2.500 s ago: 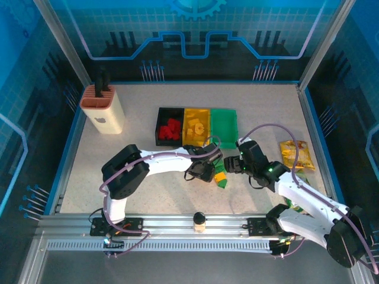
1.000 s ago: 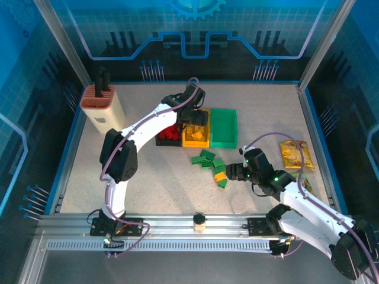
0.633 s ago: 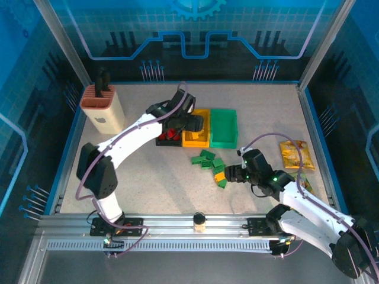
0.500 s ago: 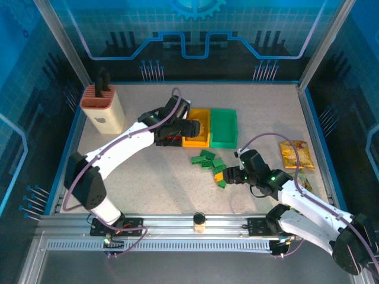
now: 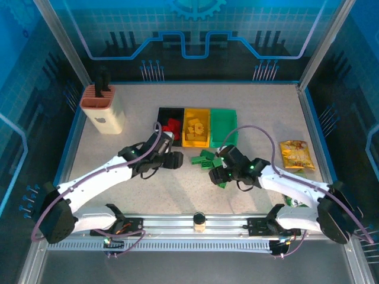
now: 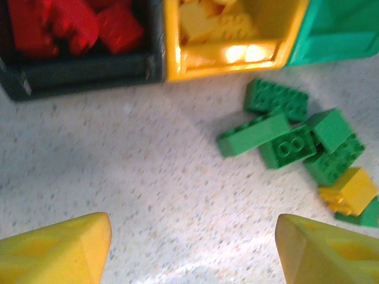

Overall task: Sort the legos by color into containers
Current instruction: Pick up the lego from the center of the table.

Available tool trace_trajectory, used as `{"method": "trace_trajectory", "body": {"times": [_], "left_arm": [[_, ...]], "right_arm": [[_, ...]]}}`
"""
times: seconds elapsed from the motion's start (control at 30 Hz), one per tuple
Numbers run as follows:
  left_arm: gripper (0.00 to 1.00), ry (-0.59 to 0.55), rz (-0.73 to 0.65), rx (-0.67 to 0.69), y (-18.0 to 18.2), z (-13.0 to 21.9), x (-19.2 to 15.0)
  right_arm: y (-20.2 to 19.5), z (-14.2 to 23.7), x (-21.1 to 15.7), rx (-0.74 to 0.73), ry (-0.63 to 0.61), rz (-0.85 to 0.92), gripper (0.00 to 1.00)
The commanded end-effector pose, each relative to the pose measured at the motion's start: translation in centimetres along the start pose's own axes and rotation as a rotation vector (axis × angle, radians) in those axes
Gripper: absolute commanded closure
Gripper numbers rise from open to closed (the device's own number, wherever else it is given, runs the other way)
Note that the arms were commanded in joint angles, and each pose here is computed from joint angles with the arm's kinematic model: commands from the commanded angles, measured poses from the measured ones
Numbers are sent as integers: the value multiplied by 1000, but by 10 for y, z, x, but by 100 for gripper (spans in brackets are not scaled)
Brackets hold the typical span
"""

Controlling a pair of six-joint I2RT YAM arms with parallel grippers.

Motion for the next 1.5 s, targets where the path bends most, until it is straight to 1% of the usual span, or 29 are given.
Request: {"method": "trace_trajectory", "body": {"times": [0.0,0.17,0.23,0.27,0.4,0.53,0.57,0.77,0.93,1.2,1.3,1.4,1.47], "left_arm": [[26,-34,52,-3,6,7,-8],[27,-32,79,-8,14,10,-24],[27,-29,87,-8,16,10,-29],[27,-28,89,-7,16,10,-30],[27,-31,90,1,20,12,-35],[27,-35,88,10,24,14,-38],[27,-37,86,12,24,14,-38],[27,-36,90,3,23,11,-38],[27,-36,86,2,20,9,-36],[27,-36,85,-2,18,7,-34],[28,-30,84,-6,17,5,-35],[28,-36,85,-8,16,6,-32],[28,-40,81,-6,16,7,-31]], "right_arm": [[-4,-5,13,-73,4,15,21],[-10,-19,33,-147,30,46,21],[-19,-29,37,-177,63,39,22],[-19,-30,47,-174,53,33,23],[-27,-46,54,-174,95,15,30],[-27,-58,52,-158,134,14,39],[-26,-59,51,-153,140,14,40],[-23,-67,42,-131,168,-1,41],[-19,-62,37,-113,161,-16,41],[-24,-61,23,-134,165,-53,43],[-22,-61,23,-127,164,-53,48],[-19,-55,30,-127,141,-41,59],[-17,-49,39,-125,111,-33,64]]}}
Point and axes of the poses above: each hand's point on the last joint's axis, 136 mm out from that joint toward the fingers, its own z axis back along the fingers, its own y axis along the line the jaws close on, x = y × z, the point moved 1 cm from there along z, back along the fingers, and after that the axes turned 1 degree about -z, right-handed, at the moved point
